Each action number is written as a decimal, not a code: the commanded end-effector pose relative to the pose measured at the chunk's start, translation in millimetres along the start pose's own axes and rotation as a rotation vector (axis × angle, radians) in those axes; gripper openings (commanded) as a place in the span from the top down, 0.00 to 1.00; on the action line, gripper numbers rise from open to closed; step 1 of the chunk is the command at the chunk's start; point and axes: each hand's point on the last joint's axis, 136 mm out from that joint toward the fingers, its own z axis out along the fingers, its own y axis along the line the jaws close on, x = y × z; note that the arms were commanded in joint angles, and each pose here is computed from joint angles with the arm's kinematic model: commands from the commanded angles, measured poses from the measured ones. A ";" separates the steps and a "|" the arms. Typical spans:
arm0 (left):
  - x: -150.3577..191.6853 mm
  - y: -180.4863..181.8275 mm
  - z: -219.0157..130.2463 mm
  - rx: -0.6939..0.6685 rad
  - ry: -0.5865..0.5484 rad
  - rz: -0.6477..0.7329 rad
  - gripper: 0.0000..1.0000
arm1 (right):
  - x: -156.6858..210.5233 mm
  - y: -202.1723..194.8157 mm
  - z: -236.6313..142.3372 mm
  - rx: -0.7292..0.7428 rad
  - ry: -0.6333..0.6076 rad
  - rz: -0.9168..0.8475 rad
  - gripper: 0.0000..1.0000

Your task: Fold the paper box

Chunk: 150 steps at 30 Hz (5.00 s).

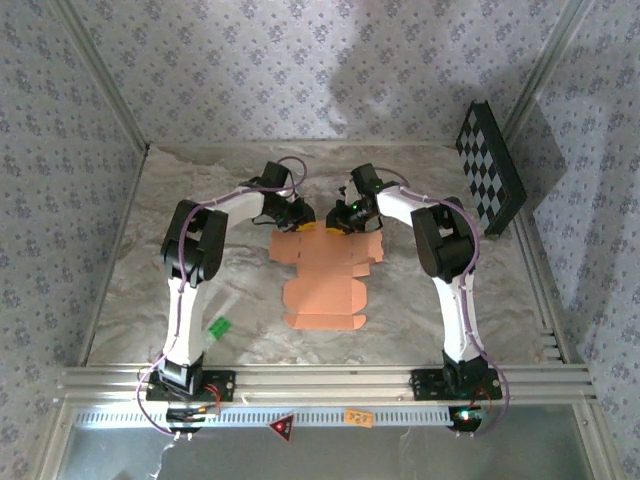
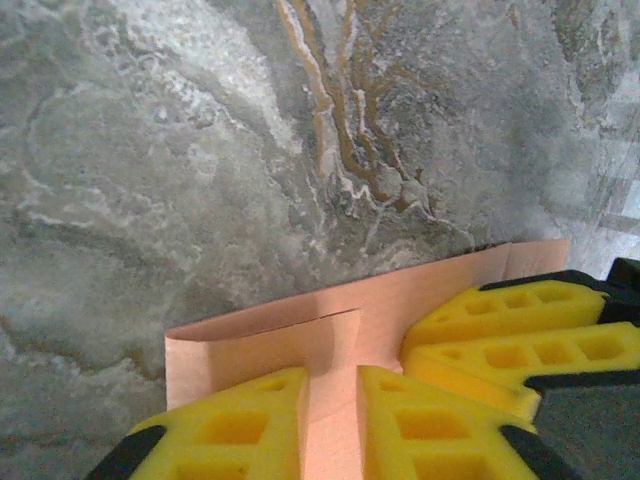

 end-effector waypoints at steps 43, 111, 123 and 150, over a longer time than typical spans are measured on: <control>30.6 60.7 -121.1 -0.282 -0.112 0.205 0.46 | 43.5 38.3 -92.5 0.043 -0.061 -0.121 0.75; 116.9 -144.6 -224.6 0.310 -0.200 1.031 1.00 | 95.4 145.8 -283.6 -0.017 -0.289 -0.851 0.56; 191.8 -182.1 -295.9 0.571 -0.301 1.382 1.00 | 162.1 158.5 -313.5 0.038 -0.208 -1.201 0.38; 244.4 -181.7 -316.6 0.664 -0.311 1.575 1.00 | 211.8 181.6 -314.4 0.142 -0.054 -1.524 0.32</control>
